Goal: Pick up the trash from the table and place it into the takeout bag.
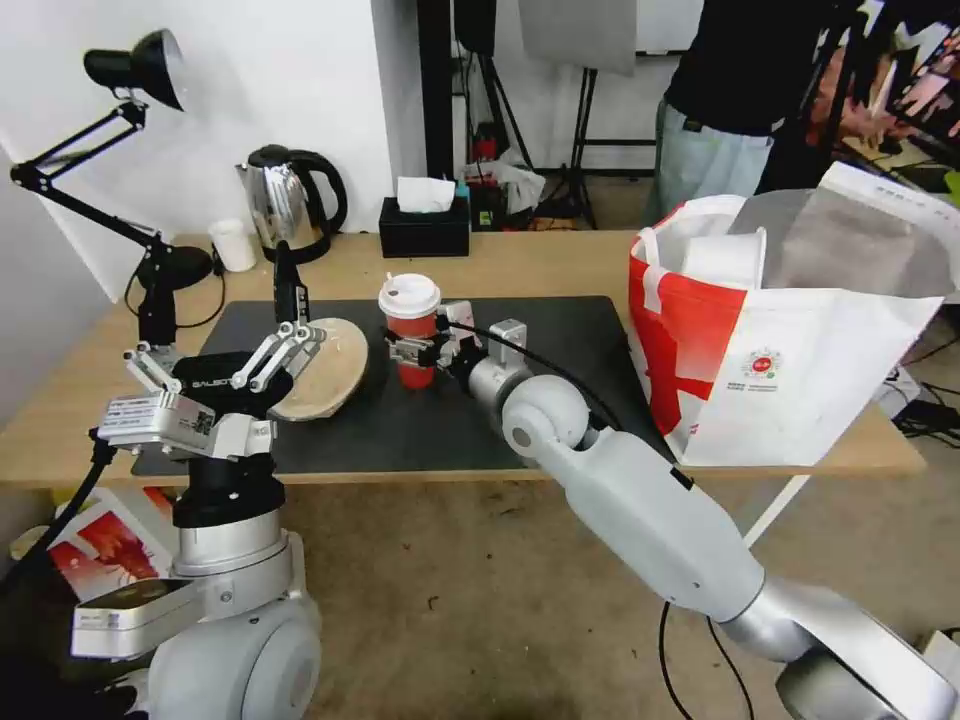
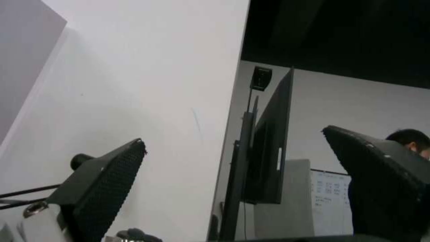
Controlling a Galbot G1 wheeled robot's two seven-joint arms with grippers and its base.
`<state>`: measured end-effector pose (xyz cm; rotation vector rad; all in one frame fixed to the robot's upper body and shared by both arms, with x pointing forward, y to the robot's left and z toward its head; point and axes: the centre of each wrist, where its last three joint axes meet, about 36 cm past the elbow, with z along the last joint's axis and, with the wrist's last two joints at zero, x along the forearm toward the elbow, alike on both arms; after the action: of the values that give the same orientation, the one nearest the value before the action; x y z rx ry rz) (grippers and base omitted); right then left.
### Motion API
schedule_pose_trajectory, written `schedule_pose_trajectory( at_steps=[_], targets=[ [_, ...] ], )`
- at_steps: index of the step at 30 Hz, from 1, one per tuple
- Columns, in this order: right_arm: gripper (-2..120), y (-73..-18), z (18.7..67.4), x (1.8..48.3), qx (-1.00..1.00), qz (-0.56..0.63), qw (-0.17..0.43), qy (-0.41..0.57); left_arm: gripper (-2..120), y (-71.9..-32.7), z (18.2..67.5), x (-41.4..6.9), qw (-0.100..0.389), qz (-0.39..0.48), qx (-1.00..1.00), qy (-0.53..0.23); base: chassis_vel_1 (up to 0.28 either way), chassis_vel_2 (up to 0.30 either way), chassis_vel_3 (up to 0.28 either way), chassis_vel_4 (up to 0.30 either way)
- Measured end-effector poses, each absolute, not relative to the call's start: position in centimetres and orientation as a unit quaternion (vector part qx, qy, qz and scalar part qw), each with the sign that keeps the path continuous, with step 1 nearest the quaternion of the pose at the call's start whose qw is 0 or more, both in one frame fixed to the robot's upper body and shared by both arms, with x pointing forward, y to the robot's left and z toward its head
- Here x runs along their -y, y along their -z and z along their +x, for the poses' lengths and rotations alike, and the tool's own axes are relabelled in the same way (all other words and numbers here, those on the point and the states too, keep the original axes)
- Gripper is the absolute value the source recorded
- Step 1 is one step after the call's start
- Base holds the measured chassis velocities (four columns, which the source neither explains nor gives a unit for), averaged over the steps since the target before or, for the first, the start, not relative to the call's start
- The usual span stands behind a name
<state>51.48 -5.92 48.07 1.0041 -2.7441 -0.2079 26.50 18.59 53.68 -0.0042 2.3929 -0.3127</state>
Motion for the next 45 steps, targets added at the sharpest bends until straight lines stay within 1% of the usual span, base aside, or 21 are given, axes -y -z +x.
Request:
schedule_pose_trajectory(
  at_steps=[1, 4, 5, 7, 9, 11, 13, 14, 17, 18, 21, 22, 26, 31, 34, 35, 39, 40, 42, 45],
  targets=[
    [67, -48.1, 51.5, 5.9, 0.931, 0.341, 0.106, 0.071, 100, -53.7, 26.5, -18.6, 0.356, -0.002, -0.927, 0.121, 0.0, 0.0, 0.0, 0.0],
    [55, -48.1, 51.4, 6.0, 0.931, 0.342, 0.105, 0.071, 100, -53.7, 26.5, -18.6, 0.357, -0.002, -0.926, 0.121, 0.0, 0.0, 0.0, 0.0],
    [55, -48.1, 51.4, 6.0, 0.931, 0.342, 0.105, 0.071, 100, -53.7, 26.5, -18.6, 0.357, -0.002, -0.926, 0.121, 0.0, 0.0, 0.0, 0.0],
    [47, -48.2, 51.3, 6.1, 0.931, 0.342, 0.105, 0.07, 100, -53.7, 26.5, -18.6, 0.356, -0.001, -0.926, 0.122, 0.0, 0.0, 0.0, 0.0],
    [41, -48.2, 51.2, 6.2, 0.931, 0.343, 0.104, 0.07, 100, -53.7, 26.5, -18.5, 0.356, -0.001, -0.926, 0.122, 0.0, 0.0, 0.0, 0.0],
    [40, -48.2, 51.1, 6.3, 0.931, 0.343, 0.104, 0.07, 100, -53.7, 26.5, -18.5, 0.356, -0.001, -0.927, 0.122, 0.0, 0.0, 0.0, 0.0],
    [33, -48.3, 51.1, 6.3, 0.931, 0.343, 0.103, 0.07, 100, -53.7, 26.5, -18.5, 0.356, 0.0, -0.927, 0.122, 0.0, 0.0, 0.0, 0.0],
    [33, -48.3, 51.1, 6.3, 0.931, 0.343, 0.103, 0.07, 100, -53.7, 26.5, -18.5, 0.356, 0.0, -0.927, 0.122, 0.0, 0.0, 0.0, 0.0],
    [23, -49.0, 51.1, 6.4, 0.931, 0.345, 0.097, 0.072, 100, -53.7, 26.5, -18.5, 0.356, 0.0, -0.926, 0.122, 0.0, 0.0, 0.0, 0.0],
    [23, -49.0, 51.1, 6.4, 0.931, 0.345, 0.097, 0.072, 100, -53.7, 26.5, -18.5, 0.356, 0.0, -0.926, 0.122, 0.0, 0.0, 0.0, 0.0],
    [16, -50.3, 51.5, 6.4, 0.932, 0.345, 0.087, 0.073, 100, -53.7, 26.6, -18.6, 0.357, 0.001, -0.926, 0.122, 0.0, 0.0, 0.0, 0.0],
    [16, -50.3, 51.5, 6.4, 0.932, 0.345, 0.087, 0.073, 100, -53.7, 26.6, -18.6, 0.357, 0.001, -0.926, 0.122, 0.0, 0.0, 0.0, 0.0],
    [4, -53.4, 52.4, 7.3, 0.933, 0.347, 0.064, 0.075, 100, -53.6, 26.7, -18.5, 0.356, 0.0, -0.926, 0.122, 0.0, 0.0, 0.0, 0.0],
    [3, -55.6, 52.7, 7.9, 0.934, 0.347, 0.047, 0.076, 100, -53.5, 26.9, -18.4, 0.356, 0.001, -0.926, 0.124, 0.0, 0.0, 0.0, 0.0],
    [3, -58.7, 53.3, 9.1, 0.936, 0.343, 0.024, 0.079, 100, -53.4, 27.1, -18.3, 0.355, 0.001, -0.927, 0.126, 0.0, 0.0, 0.0, 0.0],
    [3, -58.7, 53.3, 9.1, 0.936, 0.343, 0.024, 0.079, 100, -53.4, 27.1, -18.3, 0.355, 0.001, -0.927, 0.126, 0.0, 0.0, 0.0, 0.0],
    [3, -64.2, 54.7, 11.3, 0.941, 0.33, -0.014, 0.078, 100, -53.3, 27.2, -18.3, 0.355, 0.002, -0.926, 0.127, 0.0, 0.0, 0.0, 0.0],
    [3, -64.2, 54.7, 11.3, 0.941, 0.33, -0.014, 0.078, 100, -53.3, 27.2, -18.3, 0.355, 0.002, -0.926, 0.127, 0.0, 0.0, 0.0, 0.0],
    [3, -66.9, 55.3, 12.7, 0.945, 0.318, -0.033, 0.072, 100, -53.3, 27.3, -18.3, 0.355, 0.002, -0.926, 0.128, 0.0, 0.0, 0.0, 0.0],
    [3, -69.0, 55.6, 14.0, 0.949, 0.307, -0.043, 0.063, 100, -53.3, 27.4, -18.2, 0.356, 0.003, -0.925, 0.13, 0.0, 0.0, 0.0, 0.0]
  ],
)
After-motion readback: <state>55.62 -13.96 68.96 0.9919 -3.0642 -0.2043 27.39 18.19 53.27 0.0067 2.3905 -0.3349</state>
